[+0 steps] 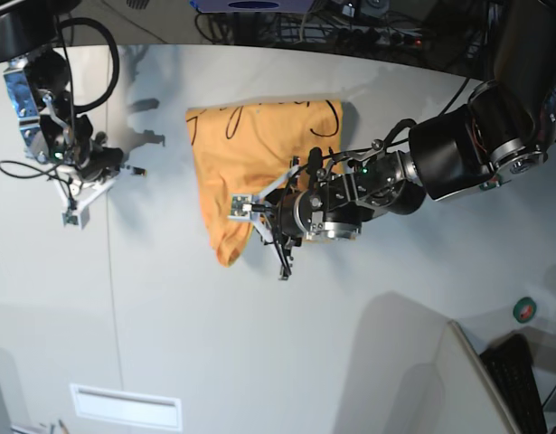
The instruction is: Layout the t-shirt on the table in an organized manner, then fold the t-shirt properly
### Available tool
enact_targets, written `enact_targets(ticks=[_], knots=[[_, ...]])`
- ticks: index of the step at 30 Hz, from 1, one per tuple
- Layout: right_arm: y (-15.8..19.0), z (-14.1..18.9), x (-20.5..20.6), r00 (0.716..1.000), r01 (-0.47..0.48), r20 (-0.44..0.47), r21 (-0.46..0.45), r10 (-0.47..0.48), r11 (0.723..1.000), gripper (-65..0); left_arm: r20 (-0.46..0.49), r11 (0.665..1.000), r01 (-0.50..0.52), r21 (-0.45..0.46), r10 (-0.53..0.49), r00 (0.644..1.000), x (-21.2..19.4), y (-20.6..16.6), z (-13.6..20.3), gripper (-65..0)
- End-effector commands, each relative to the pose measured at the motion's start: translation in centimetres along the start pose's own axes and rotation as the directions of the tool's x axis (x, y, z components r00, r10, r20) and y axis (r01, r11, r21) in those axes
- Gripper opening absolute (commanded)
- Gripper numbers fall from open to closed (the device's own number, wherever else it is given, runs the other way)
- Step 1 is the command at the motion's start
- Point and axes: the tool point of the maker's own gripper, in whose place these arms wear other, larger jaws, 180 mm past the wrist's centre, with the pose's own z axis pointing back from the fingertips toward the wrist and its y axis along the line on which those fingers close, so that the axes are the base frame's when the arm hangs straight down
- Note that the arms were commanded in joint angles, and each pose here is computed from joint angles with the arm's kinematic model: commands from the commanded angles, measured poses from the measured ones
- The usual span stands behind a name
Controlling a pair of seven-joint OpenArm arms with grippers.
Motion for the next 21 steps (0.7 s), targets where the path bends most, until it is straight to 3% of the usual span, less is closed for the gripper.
enact_targets(ticks=[1,12,17,19,21], knots=[[0.0,0.4,1.7,0.999,-0.003,0.048,0.004,0.003,1.000,-65.0,0.034,0.999,0.017,0.042,-0.018,0.999,1.4,2.1,0.3,-65.0],[0.3,0.4,2.0,0.999,-0.004,0.052,0.009,0.004,1.000,-65.0,0.042,0.999,0.013,0.043,-0.015,0.999,2.1,2.2,0.1,-65.0],[0.4,0.3,2.0,0.999,-0.008,0.053,0.011,0.007,1.000,-65.0,0.067,0.998,0.026,0.064,-0.030,0.997,3.1,3.4,0.6,-31.6],[0.4,0.3,2.0,0.999,-0.008,0.053,0.011,0.007,1.000,-65.0,0.086,0.996,0.029,0.081,-0.035,0.996,3.8,4.1,1.0,-23.9],[0.4,0.3,2.0,0.999,-0.008,0.052,0.011,0.007,1.000,-65.0,0.118,0.991,-0.016,0.135,0.000,0.993,4.5,6.5,1.9,-21.7]])
